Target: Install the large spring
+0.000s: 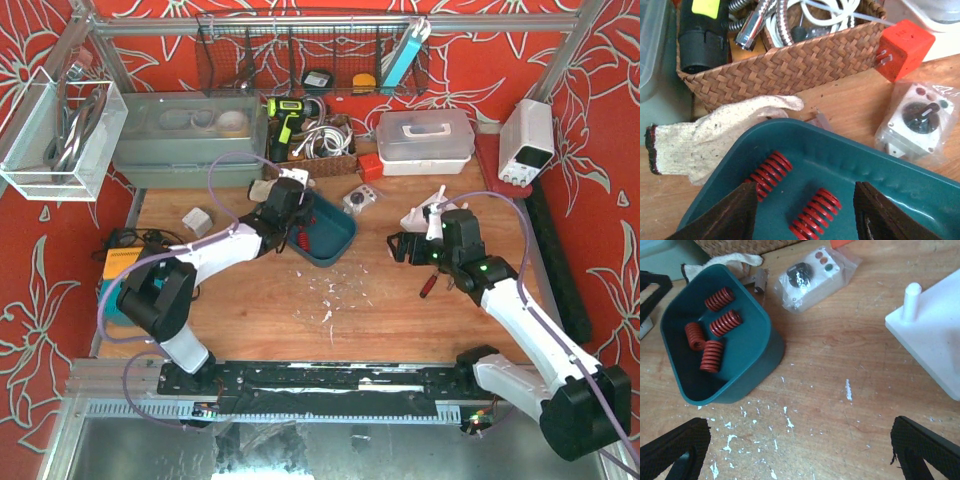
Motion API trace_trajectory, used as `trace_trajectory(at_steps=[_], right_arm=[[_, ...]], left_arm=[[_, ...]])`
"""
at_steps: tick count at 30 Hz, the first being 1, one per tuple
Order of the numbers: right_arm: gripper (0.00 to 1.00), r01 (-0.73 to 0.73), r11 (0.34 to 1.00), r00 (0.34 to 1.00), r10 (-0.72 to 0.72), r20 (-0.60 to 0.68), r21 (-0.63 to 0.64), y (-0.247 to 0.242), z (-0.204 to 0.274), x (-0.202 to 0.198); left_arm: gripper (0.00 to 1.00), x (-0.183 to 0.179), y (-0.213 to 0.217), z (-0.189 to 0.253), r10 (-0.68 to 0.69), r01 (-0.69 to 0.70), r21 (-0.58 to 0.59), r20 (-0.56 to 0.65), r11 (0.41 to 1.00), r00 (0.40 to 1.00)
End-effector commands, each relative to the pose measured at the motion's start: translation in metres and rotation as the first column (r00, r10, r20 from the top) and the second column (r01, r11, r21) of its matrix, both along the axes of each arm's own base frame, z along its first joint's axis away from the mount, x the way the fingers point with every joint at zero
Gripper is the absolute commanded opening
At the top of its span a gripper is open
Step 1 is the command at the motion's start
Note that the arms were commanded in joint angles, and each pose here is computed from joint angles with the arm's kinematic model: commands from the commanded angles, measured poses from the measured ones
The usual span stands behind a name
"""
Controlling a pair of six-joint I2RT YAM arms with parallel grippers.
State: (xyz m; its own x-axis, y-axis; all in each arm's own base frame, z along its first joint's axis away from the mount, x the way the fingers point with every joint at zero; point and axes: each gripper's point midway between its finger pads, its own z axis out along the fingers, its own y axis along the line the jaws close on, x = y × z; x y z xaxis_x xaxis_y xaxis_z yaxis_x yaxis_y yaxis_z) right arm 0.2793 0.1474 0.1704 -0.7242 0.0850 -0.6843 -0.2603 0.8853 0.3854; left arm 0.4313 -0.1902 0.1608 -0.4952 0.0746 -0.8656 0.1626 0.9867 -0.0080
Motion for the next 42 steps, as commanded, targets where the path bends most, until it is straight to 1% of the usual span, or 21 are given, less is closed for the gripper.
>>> trace_trajectory(at_steps=[1, 3, 6, 8, 13, 17, 22, 25, 27, 32, 37, 42], right_arm=[[0.99, -0.025, 1.0, 0.998, 0.024, 0.064, 0.007, 0.005, 0.009, -0.001], [0.99, -0.033, 0.999, 0.996, 0.031, 0.079, 0.016, 0.005, 0.009, -0.006], [0.99, -0.037, 0.998, 0.993, 0.031, 0.114, 0.05, 0.006, 0.014, -0.01], [0.99, -0.043, 0.997, 0.991, 0.036, 0.126, 0.058, 0.007, 0.016, -0.012], [0.99, -0.045, 0.998, 0.992, 0.039, 0.12, 0.047, 0.006, 0.013, -0.013], [0.99, -0.053, 0.997, 0.992, 0.047, 0.113, 0.05, 0.008, 0.011, -0.014], [0.99, -0.056, 0.997, 0.992, 0.05, 0.112, 0.051, 0.009, 0.01, -0.013], [0.99, -0.054, 0.997, 0.993, 0.049, 0.108, 0.046, 0.009, 0.008, -0.013], [0.99, -0.055, 0.998, 0.993, 0.05, 0.104, 0.043, 0.01, 0.007, -0.013], [0.99, -0.057, 0.998, 0.993, 0.052, 0.103, 0.04, 0.01, 0.007, -0.012], [0.99, -0.062, 0.997, 0.994, 0.058, 0.096, 0.04, 0.012, 0.005, -0.011], [0.99, -0.07, 0.996, 0.994, 0.066, 0.09, 0.046, 0.014, 0.003, -0.011]], left_arm=[[0.53, 0.01, 0.007, -0.005, -0.029, 0.035, 0.092, -0.063, 0.995, 0.998], [0.49, 0.015, 0.007, -0.006, -0.038, 0.046, 0.114, -0.073, 0.992, 0.997], [0.48, 0.022, 0.009, -0.017, -0.039, 0.055, 0.165, -0.101, 0.985, 0.994], [0.44, 0.028, 0.009, -0.023, -0.034, 0.058, 0.195, -0.123, 0.979, 0.992], [0.42, 0.035, 0.006, -0.042, -0.058, 0.105, 0.239, -0.195, 0.965, 0.979], [0.42, 0.031, 0.0, -0.063, -0.118, 0.178, 0.217, -0.261, 0.96, 0.958], [0.43, 0.027, 0.001, -0.086, -0.155, 0.228, 0.2, -0.324, 0.953, 0.933], [0.47, 0.023, -0.002, -0.094, -0.178, 0.255, 0.193, -0.346, 0.948, 0.921], [0.48, 0.02, -0.004, -0.099, -0.195, 0.275, 0.189, -0.357, 0.943, 0.913], [0.48, 0.019, -0.002, -0.114, -0.193, 0.288, 0.2, -0.392, 0.936, 0.899], [0.52, 0.018, 0.001, -0.128, -0.183, 0.291, 0.208, -0.42, 0.934, 0.889], [0.51, 0.019, 0.006, -0.142, -0.167, 0.289, 0.213, -0.457, 0.933, 0.874]])
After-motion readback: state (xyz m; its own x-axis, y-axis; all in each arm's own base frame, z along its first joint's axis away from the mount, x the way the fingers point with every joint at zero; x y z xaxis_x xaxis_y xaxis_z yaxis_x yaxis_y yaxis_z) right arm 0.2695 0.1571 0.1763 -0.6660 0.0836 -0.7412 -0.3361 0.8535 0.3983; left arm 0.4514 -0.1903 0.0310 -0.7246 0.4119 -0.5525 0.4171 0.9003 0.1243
